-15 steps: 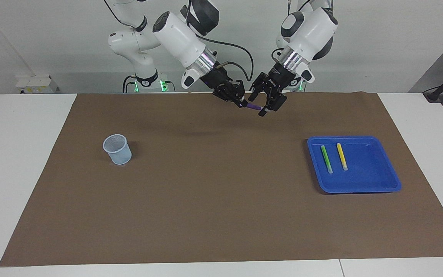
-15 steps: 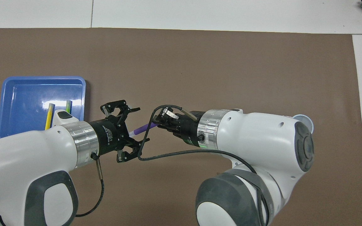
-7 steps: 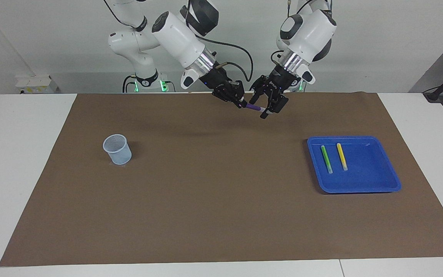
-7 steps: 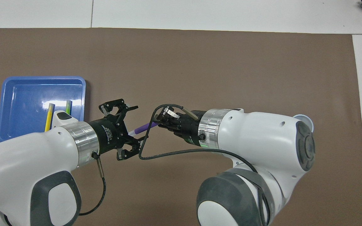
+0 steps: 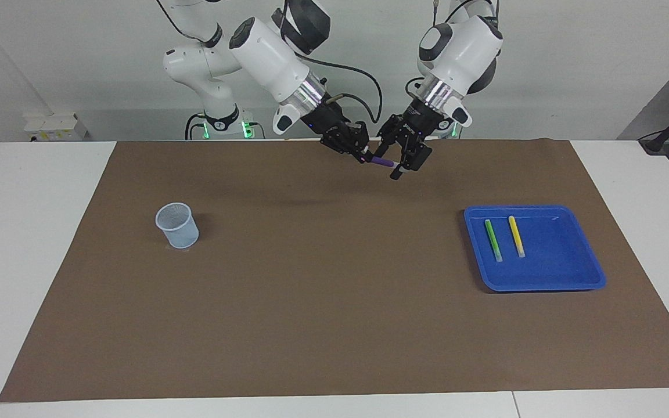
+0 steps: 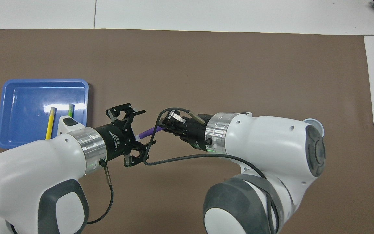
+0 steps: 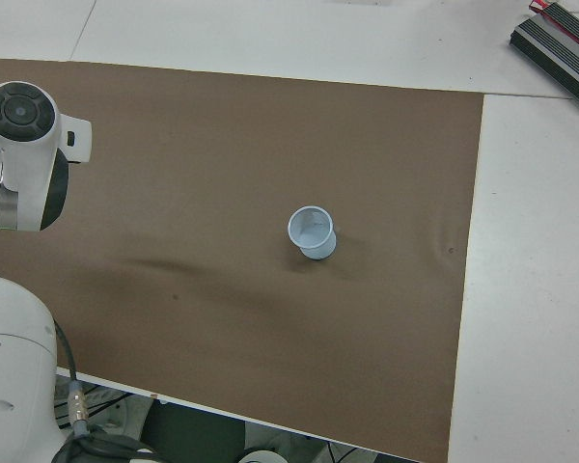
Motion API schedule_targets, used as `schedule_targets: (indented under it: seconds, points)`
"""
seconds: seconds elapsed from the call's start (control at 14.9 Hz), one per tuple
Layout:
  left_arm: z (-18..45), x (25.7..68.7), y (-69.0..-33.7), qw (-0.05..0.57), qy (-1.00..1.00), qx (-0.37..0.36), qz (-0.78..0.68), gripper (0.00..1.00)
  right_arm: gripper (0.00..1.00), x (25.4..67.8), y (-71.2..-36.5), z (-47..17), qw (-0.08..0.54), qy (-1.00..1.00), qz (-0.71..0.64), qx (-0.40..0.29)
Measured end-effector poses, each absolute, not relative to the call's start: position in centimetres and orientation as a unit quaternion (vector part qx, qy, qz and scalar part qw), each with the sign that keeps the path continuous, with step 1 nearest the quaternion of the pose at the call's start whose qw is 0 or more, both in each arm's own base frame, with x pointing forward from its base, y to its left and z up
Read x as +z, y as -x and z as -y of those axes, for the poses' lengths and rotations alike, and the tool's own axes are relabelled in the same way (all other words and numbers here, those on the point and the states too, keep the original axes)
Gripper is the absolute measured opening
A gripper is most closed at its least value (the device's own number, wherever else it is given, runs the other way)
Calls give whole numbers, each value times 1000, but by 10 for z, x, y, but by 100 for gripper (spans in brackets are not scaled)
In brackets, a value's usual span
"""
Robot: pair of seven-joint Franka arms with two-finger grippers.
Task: Right arm passes pens to left for tray arrangement
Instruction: 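Close the left gripper on the purple pen and open the right gripper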
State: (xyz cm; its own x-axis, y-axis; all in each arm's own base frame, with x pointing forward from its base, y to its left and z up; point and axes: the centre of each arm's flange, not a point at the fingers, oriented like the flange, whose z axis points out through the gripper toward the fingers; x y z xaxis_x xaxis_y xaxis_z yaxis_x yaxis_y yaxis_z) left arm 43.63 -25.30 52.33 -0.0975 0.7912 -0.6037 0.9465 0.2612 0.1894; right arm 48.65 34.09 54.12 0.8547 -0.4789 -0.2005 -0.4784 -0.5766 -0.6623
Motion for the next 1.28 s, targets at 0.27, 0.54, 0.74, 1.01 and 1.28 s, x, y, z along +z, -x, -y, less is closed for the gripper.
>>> schedule_targets:
  seconds: [0.27, 0.54, 0.74, 1.01, 1.28]
  points:
    - [252, 519, -437, 311, -594, -124, -731, 70, 19, 541, -487, -341, 373, 888, -270, 0]
    - [253, 518, -438, 310, -599, -123, -728, 39, 19, 542, -487, -340, 374, 887, -270, -1]
    - [255, 517, -436, 308, -602, -124, -726, 20, 19, 544, -488, -339, 375, 887, -270, -2]
    - [255, 519, -437, 303, -605, -130, -725, 18, 19, 544, -488, -339, 375, 887, -271, -3]
    - [255, 520, -436, 299, -607, -134, -724, 18, 21, 544, -488, -339, 375, 887, -270, -2]
